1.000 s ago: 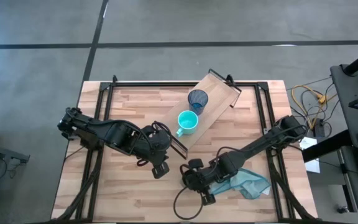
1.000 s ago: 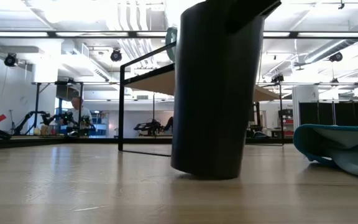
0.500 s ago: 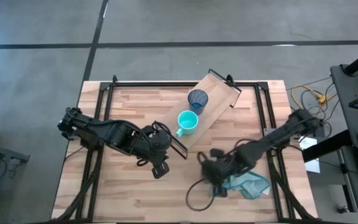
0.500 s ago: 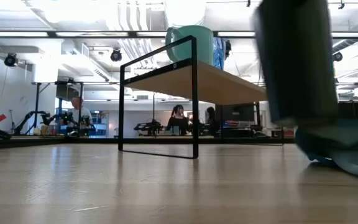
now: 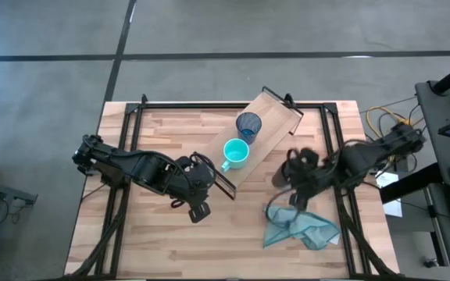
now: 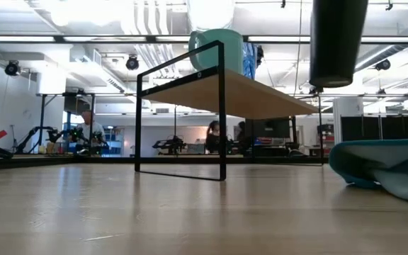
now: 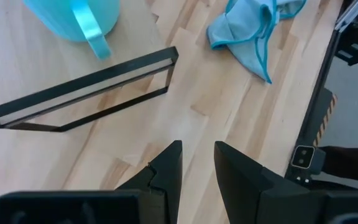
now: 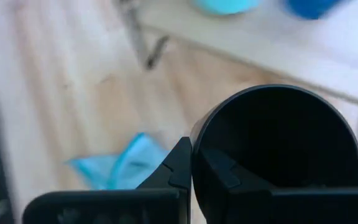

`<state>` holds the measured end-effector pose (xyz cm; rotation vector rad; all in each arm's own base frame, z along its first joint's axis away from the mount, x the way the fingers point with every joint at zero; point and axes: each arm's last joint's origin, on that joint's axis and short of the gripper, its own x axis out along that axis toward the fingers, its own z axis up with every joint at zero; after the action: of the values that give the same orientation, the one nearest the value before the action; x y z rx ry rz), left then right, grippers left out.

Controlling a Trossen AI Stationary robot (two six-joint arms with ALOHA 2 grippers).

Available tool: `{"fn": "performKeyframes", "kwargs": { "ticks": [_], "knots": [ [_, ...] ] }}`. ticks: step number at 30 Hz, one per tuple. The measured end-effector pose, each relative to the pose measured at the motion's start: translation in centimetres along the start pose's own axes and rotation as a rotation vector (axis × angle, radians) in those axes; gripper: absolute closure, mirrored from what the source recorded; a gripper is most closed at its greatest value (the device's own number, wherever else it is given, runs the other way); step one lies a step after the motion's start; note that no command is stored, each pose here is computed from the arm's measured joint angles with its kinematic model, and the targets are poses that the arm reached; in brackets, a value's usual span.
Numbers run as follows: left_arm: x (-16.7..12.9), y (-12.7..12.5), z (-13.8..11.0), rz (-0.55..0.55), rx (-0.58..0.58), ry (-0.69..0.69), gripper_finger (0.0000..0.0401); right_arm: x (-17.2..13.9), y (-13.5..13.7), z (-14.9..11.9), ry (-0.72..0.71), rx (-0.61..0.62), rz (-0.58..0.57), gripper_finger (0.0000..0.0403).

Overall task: Stack small to large cups/mugs on shelf
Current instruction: Put the black cup on the shelf

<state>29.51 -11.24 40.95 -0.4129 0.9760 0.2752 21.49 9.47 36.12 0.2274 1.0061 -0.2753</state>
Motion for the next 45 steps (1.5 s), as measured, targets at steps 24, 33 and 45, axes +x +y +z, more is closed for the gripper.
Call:
{"fn": "performKeyframes", "kwargs": {
  "ticks": [24,33,45],
  "knots": [
    [0.2,0.8,0.6,0.079,-0.012,-0.05,0.0322,-0.2,-8.8,4.9,-0.204,-0.113,-0.438,0.0394],
    [0.2,1.1,0.2,0.112,0.001,-0.016,0.0322,0.4,-13.1,6.9,-0.206,-0.01,-0.298,0.0394],
    [0.3,1.2,0.3,0.113,0.009,-0.016,0.0322,0.5,-17.5,7.2,-0.161,0.072,-0.151,0.0394]
  ]
}}
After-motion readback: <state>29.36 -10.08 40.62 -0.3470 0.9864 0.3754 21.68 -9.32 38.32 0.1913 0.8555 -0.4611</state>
